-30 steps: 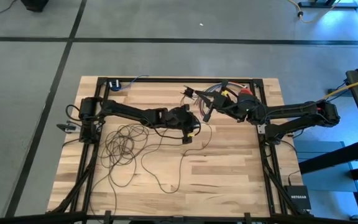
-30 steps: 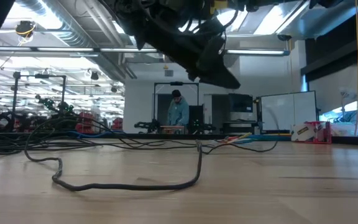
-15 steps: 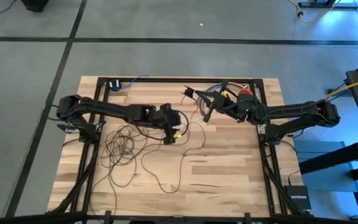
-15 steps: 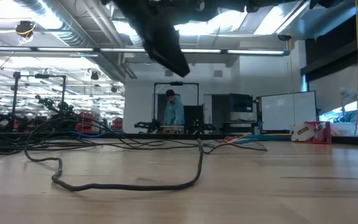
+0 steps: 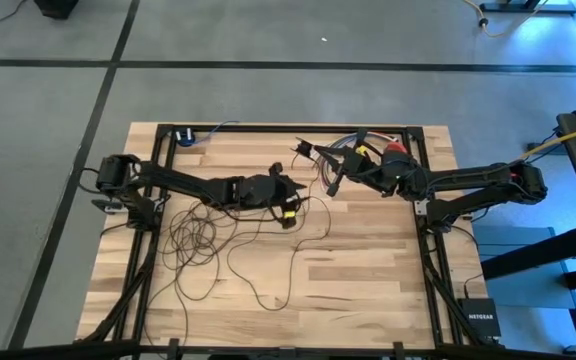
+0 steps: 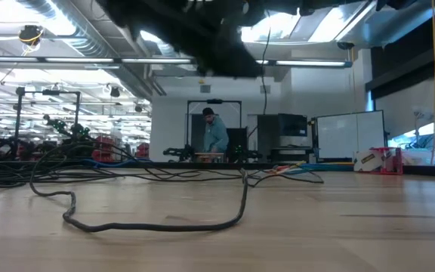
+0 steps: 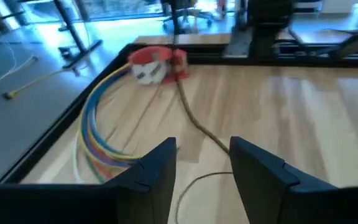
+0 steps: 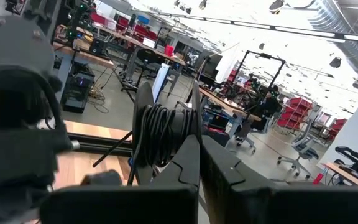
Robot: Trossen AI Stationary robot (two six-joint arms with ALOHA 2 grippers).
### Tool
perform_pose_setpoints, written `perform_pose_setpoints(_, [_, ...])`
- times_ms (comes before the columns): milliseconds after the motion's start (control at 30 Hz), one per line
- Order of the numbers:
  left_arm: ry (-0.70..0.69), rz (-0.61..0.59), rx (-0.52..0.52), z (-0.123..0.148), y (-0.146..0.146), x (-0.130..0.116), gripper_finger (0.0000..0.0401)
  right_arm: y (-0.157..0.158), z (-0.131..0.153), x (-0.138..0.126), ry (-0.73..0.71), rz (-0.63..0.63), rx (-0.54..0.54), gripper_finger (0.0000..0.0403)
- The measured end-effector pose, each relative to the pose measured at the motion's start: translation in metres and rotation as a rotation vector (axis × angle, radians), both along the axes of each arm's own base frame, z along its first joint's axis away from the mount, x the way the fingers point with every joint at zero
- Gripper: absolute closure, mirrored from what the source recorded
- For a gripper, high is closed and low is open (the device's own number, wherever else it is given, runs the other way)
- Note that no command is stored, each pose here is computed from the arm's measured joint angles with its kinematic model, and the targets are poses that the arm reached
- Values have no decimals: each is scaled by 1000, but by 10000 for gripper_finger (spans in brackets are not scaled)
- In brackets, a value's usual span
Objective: Coiling cords
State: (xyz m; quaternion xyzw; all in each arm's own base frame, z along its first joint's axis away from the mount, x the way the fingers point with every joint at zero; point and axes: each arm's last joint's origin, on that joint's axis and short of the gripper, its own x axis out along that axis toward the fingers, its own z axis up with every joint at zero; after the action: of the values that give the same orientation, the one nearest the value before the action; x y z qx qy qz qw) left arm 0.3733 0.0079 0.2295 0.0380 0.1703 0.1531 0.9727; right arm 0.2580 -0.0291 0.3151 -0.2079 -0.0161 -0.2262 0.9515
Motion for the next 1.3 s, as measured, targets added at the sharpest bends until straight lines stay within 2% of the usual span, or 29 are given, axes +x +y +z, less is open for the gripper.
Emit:
perform_pose_setpoints(133, [-76, -6, 8, 1, -1, 6, 258, 0, 1, 0, -5, -1, -4, 397])
perform_pose_setpoints(467, [-62, 28, 34, 0, 2, 6, 268, 0, 1, 0, -5, -1, -4, 397])
perform_pose_setpoints(600, [-38, 37, 36, -2, 6, 6, 308, 0, 1, 0, -6, -1, -4, 397])
perform_pose_setpoints(733, [-27, 36, 70, -2, 10, 6, 379, 0, 1, 0, -8, -1, -4, 397])
perform_pose_setpoints(800, [-19, 33, 87, -2, 11, 6, 393, 0, 1, 0, -8, -1, -4, 397])
perform_pose_setpoints(1167, [142, 290, 219, -7, 47, -6, 394, 1, 1, 0, -18, 36, 13, 397])
perform_pose_setpoints(1300, [180, 329, 289, -1, 55, -12, 390, 1, 0, 1, -10, 40, 16, 397])
